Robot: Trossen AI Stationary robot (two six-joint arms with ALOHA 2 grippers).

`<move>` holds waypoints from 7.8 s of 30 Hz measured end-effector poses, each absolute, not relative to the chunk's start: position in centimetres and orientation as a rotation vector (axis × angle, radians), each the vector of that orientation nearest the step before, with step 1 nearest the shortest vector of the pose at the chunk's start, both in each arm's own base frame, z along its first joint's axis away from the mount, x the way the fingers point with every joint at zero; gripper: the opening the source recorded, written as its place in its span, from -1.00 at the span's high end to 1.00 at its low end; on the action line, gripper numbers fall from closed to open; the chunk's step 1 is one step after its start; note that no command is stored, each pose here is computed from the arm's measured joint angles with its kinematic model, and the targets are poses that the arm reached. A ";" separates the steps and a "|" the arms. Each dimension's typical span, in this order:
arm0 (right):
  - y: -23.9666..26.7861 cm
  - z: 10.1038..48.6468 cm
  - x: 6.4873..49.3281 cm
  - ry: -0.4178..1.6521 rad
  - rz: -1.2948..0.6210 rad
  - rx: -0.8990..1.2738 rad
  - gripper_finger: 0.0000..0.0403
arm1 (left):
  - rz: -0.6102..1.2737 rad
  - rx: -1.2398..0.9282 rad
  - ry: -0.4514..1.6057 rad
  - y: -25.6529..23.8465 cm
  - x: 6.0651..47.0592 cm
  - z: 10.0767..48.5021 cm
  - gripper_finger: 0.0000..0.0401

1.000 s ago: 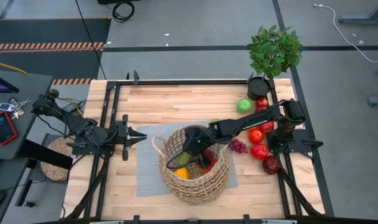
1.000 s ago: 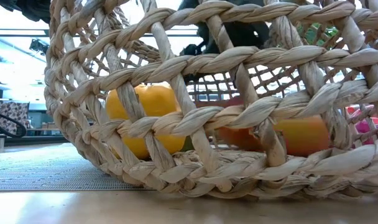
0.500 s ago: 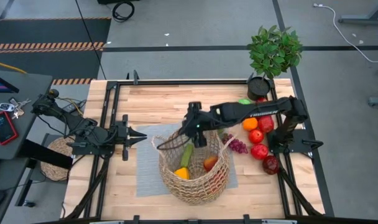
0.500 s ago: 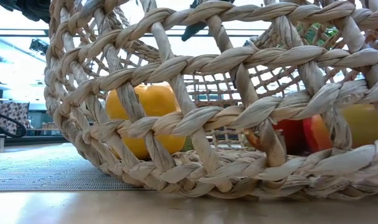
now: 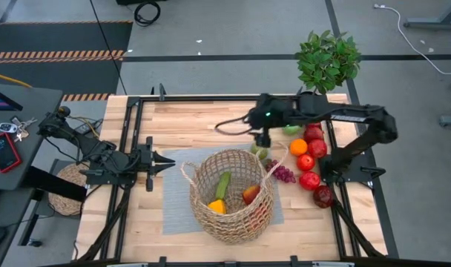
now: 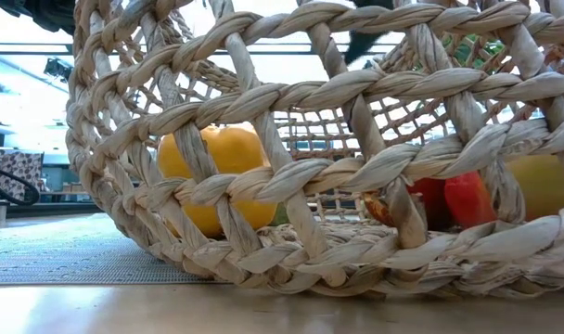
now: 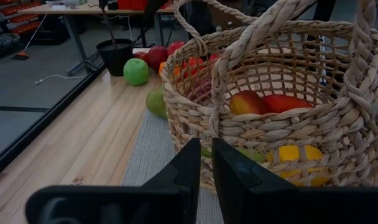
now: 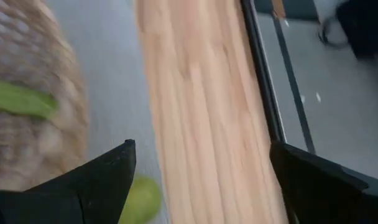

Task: Build produce basket
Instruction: Adjust the basket, then put the pear into the basket

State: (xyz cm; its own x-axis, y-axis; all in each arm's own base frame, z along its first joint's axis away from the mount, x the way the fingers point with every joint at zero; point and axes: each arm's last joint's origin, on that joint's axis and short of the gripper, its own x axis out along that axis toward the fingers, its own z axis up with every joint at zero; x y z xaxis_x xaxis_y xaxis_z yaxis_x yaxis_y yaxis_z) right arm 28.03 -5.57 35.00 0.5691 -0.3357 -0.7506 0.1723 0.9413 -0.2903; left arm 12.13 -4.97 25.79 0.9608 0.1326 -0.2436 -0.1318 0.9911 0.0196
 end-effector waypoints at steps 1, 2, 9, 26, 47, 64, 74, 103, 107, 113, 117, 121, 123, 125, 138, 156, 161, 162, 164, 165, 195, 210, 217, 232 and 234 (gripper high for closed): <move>-6.1 34.5 27.1 0.919 -0.323 -0.177 -0.85 | 0.134 0.003 0.247 -5.0 12.1 25.8 0.76; -6.5 33.9 26.2 0.913 -0.345 -0.163 -0.85 | 0.134 0.003 0.247 -5.0 12.1 25.8 0.76; -7.4 30.9 21.0 0.872 -0.388 -0.058 -0.85 | 0.134 0.003 0.247 -5.0 12.1 25.8 0.76; -5.9 29.6 16.4 0.882 -0.439 0.108 -0.85 | 0.134 0.004 0.248 -5.0 12.1 25.8 0.76; -2.4 23.3 20.0 0.553 -0.336 0.170 -0.85 | 0.134 0.003 0.247 -5.0 12.1 25.8 0.76; -1.1 26.3 17.5 0.387 -0.194 0.147 -0.85 | 0.134 0.003 0.247 -5.0 12.1 25.8 0.76; -0.2 26.3 21.6 0.235 -0.019 0.101 -0.85 | 0.134 0.004 0.248 -5.0 12.1 25.8 0.76; -5.2 26.6 26.6 -0.038 -0.323 -0.125 -0.85 | 0.134 0.003 0.247 -5.0 12.1 25.8 0.76; -5.9 27.3 29.1 0.017 -0.321 -0.136 -0.85 | 0.134 0.003 0.247 -5.0 12.1 25.8 0.76; -6.7 28.7 31.7 0.117 -0.307 -0.179 -0.85 | 0.134 0.003 0.247 -5.0 12.1 25.8 0.76; -7.7 29.4 32.7 0.153 -0.296 -0.170 -0.85 | 0.134 0.003 0.247 -5.0 12.1 25.8 0.76; -8.8 30.6 33.0 0.187 -0.302 -0.155 -0.85 | 0.134 0.003 0.247 -5.0 12.1 25.8 0.76; -9.3 31.1 33.0 0.199 -0.286 -0.121 -0.85 | 0.134 0.003 0.247 -5.0 12.1 25.8 0.76; -9.6 31.6 33.0 0.199 -0.258 -0.086 -0.85 | 0.134 0.003 0.247 -5.0 12.1 25.8 0.76; -9.0 32.1 29.9 0.426 -0.204 -0.049 -0.85 | 0.134 0.003 0.247 -5.0 12.1 25.8 0.76; -6.0 26.6 25.0 0.780 -0.236 0.121 -0.89 | 0.134 0.003 0.247 -5.0 12.1 25.8 0.76; -5.0 22.4 24.4 0.744 -0.267 0.185 -0.89 | 0.134 0.003 0.247 -5.0 12.1 25.8 0.76; -4.8 21.6 24.2 0.737 -0.278 0.184 -0.89 | 0.134 0.003 0.247 -5.0 12.1 25.8 0.76; -4.5 20.1 23.9 0.700 -0.318 0.173 -0.89 | 0.134 0.003 0.247 -5.0 12.1 25.8 0.76; -4.4 19.5 23.7 0.676 -0.345 0.165 -0.89 | 0.134 0.003 0.248 -5.0 12.1 25.8 0.76; -3.3 11.1 22.3 0.490 -0.434 0.359 -0.70 | 0.134 0.003 0.247 -5.0 12.1 25.8 0.76; -3.9 15.6 21.7 0.383 -0.421 0.269 -0.64 | 0.134 0.003 0.247 -5.0 12.1 25.8 0.76; -4.2 19.7 21.0 0.326 -0.522 0.147 -0.64 | 0.134 0.003 0.247 -5.0 12.1 25.8 0.76; -2.5 28.3 20.0 -0.040 -0.513 0.022 -0.64 | 0.134 0.003 0.247 -5.0 12.1 25.8 0.76; -2.0 28.7 20.1 -0.082 -0.469 0.030 -0.64 | 0.134 0.004 0.248 -5.0 12.1 25.8 0.76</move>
